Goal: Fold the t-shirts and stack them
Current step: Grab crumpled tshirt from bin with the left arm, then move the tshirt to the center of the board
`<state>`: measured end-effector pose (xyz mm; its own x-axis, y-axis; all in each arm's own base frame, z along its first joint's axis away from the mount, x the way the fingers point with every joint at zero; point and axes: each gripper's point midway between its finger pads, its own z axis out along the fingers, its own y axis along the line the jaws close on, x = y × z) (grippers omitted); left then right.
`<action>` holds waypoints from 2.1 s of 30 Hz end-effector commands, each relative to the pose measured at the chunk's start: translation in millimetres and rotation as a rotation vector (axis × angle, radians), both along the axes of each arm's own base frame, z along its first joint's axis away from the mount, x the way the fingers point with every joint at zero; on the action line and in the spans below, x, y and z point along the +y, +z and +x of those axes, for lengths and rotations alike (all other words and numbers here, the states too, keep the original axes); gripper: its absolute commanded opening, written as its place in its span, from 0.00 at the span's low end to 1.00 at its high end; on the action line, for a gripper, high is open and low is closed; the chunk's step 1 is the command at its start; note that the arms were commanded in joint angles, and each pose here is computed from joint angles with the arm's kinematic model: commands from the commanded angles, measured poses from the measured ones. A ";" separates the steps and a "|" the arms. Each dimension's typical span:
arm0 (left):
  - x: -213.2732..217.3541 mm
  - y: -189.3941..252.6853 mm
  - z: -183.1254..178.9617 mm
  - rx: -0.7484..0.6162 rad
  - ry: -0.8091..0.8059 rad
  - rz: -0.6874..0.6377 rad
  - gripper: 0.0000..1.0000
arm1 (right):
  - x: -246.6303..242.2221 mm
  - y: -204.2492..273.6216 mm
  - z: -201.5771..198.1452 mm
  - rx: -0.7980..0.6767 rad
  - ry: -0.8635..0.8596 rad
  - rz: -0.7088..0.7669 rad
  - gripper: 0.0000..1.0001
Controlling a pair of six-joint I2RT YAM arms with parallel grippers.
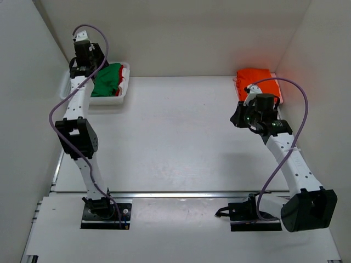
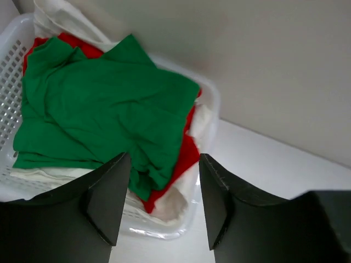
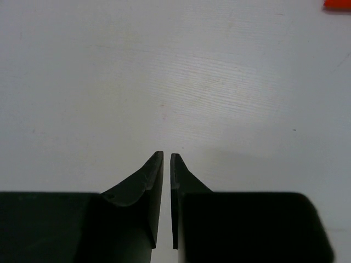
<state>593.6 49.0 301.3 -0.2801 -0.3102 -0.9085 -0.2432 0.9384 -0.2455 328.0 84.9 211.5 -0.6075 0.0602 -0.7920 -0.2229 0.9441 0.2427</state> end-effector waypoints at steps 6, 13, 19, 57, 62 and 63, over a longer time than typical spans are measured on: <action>5.1 -64.1 55.5 0.027 0.003 -0.040 0.77 | 7.7 16.4 29.4 -0.062 -0.006 0.027 0.12; 8.2 -119.7 100.2 0.035 0.026 -0.074 0.80 | 3.0 -8.6 29.7 0.009 -0.023 0.041 0.15; 6.8 -131.2 108.1 0.037 0.017 -0.116 0.37 | -4.1 -12.8 36.7 0.017 -0.048 0.045 0.15; -234.0 -99.7 -157.3 0.288 -0.427 -0.290 0.84 | 90.6 -34.0 -13.6 0.044 0.223 -0.070 0.50; -209.2 -106.0 -165.5 0.218 -0.421 -0.346 0.66 | 152.5 -55.0 -53.3 0.065 0.382 -0.033 0.50; -207.4 -102.0 -172.0 0.207 -0.434 -0.297 0.54 | 169.3 -57.8 -63.0 0.064 0.422 -0.033 0.49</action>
<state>407.9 -164.5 106.1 -0.7755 -0.3580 -0.5201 -0.0839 0.8749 -0.4770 275.8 225.8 155.6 -0.6466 -0.2255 -0.7288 -0.5375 0.8126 0.2254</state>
